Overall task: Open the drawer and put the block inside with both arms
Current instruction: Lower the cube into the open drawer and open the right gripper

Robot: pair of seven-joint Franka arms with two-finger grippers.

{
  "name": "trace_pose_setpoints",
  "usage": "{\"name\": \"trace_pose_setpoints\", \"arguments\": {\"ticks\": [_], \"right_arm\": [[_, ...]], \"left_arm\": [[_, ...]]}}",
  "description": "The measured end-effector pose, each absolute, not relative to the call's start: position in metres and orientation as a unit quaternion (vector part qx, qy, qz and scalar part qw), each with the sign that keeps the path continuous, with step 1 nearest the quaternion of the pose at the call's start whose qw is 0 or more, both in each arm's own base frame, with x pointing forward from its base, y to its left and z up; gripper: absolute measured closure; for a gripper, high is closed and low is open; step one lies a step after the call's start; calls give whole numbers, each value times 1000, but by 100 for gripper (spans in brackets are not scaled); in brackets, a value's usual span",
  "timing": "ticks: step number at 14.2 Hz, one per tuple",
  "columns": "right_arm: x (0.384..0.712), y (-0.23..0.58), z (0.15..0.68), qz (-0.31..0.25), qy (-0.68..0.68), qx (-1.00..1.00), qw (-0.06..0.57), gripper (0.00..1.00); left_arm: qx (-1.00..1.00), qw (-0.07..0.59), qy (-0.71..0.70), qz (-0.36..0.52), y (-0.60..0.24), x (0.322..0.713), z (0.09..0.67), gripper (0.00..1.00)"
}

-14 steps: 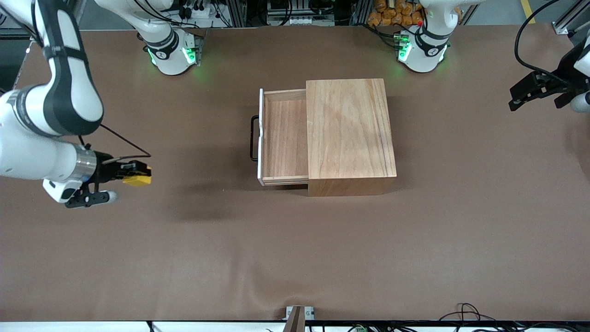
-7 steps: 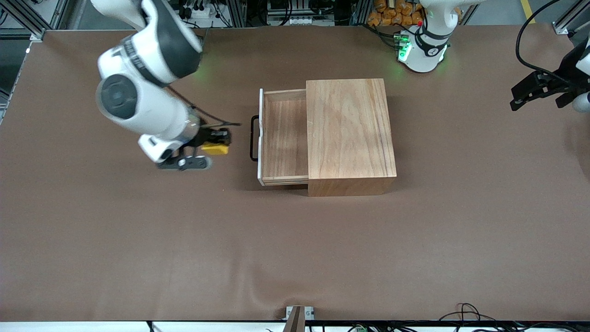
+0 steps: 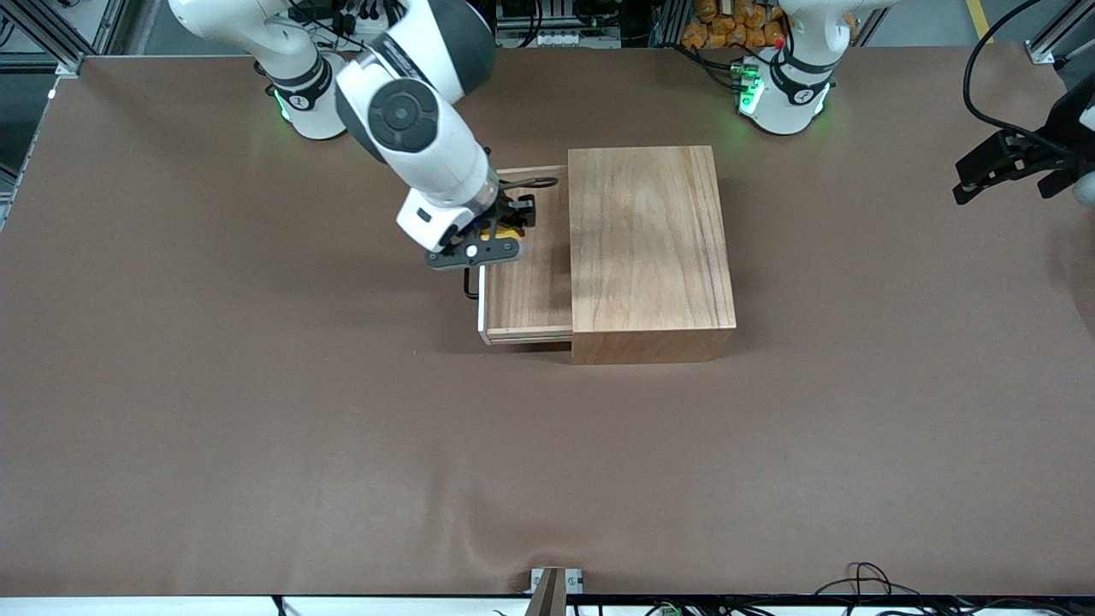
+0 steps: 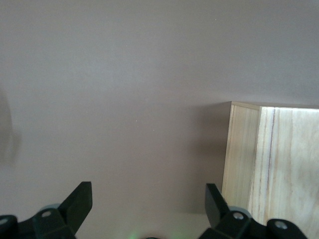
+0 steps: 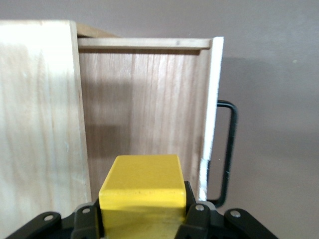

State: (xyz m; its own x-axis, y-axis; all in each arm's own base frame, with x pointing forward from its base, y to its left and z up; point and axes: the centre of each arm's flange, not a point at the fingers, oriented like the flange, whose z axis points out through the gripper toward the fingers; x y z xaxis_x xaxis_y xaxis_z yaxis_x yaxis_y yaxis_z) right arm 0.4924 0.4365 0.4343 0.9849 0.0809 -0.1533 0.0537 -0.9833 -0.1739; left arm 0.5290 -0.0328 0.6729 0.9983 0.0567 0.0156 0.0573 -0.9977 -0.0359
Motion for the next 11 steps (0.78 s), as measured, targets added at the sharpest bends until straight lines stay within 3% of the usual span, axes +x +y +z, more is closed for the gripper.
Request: {"name": "trace_pose_setpoints", "arguments": {"ticks": [4,11], "right_arm": [[506,442,377,90,-23,-993,77,44],[510,452,325,94,-20,-993,72,44]], "left_arm": [[-999,19,-27,-10,-35,524,678,0],[-999,19,-26,-8,-36,524,677,0]]}}
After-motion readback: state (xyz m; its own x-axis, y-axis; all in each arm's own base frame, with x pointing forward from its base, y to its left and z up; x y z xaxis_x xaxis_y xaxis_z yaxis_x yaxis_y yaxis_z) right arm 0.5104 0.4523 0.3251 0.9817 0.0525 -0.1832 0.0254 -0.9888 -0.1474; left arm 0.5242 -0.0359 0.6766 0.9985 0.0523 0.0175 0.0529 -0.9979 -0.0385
